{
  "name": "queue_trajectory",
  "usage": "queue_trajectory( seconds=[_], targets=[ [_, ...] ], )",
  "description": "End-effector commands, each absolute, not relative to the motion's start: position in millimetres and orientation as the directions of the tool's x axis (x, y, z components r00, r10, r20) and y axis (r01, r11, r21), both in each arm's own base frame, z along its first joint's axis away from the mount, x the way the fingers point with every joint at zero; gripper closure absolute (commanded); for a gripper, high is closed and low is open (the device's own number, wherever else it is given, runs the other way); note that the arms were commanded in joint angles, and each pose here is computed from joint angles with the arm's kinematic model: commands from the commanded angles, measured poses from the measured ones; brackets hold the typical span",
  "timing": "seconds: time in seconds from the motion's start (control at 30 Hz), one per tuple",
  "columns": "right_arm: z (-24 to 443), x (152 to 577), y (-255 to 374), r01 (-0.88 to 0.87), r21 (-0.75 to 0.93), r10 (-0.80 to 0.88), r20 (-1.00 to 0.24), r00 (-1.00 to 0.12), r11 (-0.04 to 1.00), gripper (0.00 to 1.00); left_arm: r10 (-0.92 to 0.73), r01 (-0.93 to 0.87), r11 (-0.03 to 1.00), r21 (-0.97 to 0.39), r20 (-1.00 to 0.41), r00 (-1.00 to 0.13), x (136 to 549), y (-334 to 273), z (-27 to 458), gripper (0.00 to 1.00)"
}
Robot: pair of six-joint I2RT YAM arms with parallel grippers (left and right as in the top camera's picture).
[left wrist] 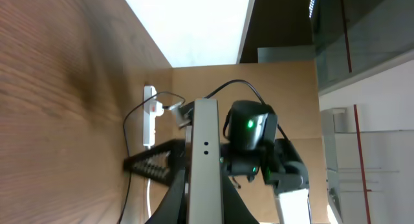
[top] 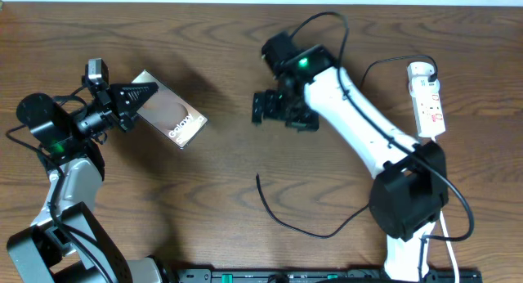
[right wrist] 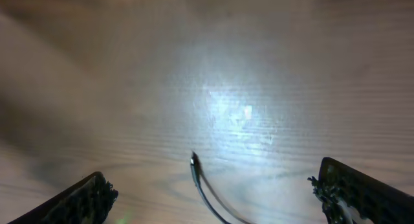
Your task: Plug charger to phone and switch on socket
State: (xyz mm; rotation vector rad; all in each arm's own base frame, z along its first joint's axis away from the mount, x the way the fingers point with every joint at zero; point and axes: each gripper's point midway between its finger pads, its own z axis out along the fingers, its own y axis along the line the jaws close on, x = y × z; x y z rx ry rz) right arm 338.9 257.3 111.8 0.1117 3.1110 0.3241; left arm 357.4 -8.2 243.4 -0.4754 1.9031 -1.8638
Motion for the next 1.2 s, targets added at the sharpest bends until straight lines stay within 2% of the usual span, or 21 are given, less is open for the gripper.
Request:
queue_trajectory(
  seconds=[0.0,0.17,0.4,0.73,1.0,1.17],
  targets=[
    [98.6,324.6,258.9,0.025,0.134,0.026,-0.006,-1.000,0.991,0.01,-0.506,0.112,0.065,-0.992,-0.129,-0.853,354.8,-8.0,256.5,0.93],
    [80.5,303.3,261.5,0.038,0.098,0.034,0.043,-0.999,0.994,0.01,-0.516,0.111,0.066,-0.992,-0.129,-0.847,354.9,-4.0,256.5,0.93],
    [55.8,274.6,259.4,0.016,0.050,0.011,0.107,-0.994,0.999,0.01,-0.601,0.104,0.078,-0.991,-0.130,-0.788,353.4,33.2,256.8,0.93],
    [39.5,237.8,288.0,-0.049,0.043,-0.054,0.112,-0.992,0.998,0.01,-0.702,0.092,0.091,-0.992,-0.129,-0.701,345.8,80.4,256.8,0.93],
    [22.7,212.2,298.5,-0.093,0.037,-0.097,0.123,-0.988,0.995,0.04,-0.716,0.091,0.092,-0.992,-0.129,-0.686,344.1,87.5,256.8,0.93],
    [15.2,207.8,295.0,-0.085,0.024,-0.087,0.127,-0.988,0.996,0.10,-0.716,0.091,0.092,-0.992,-0.129,-0.686,344.1,87.5,256.8,0.93]
  ],
)
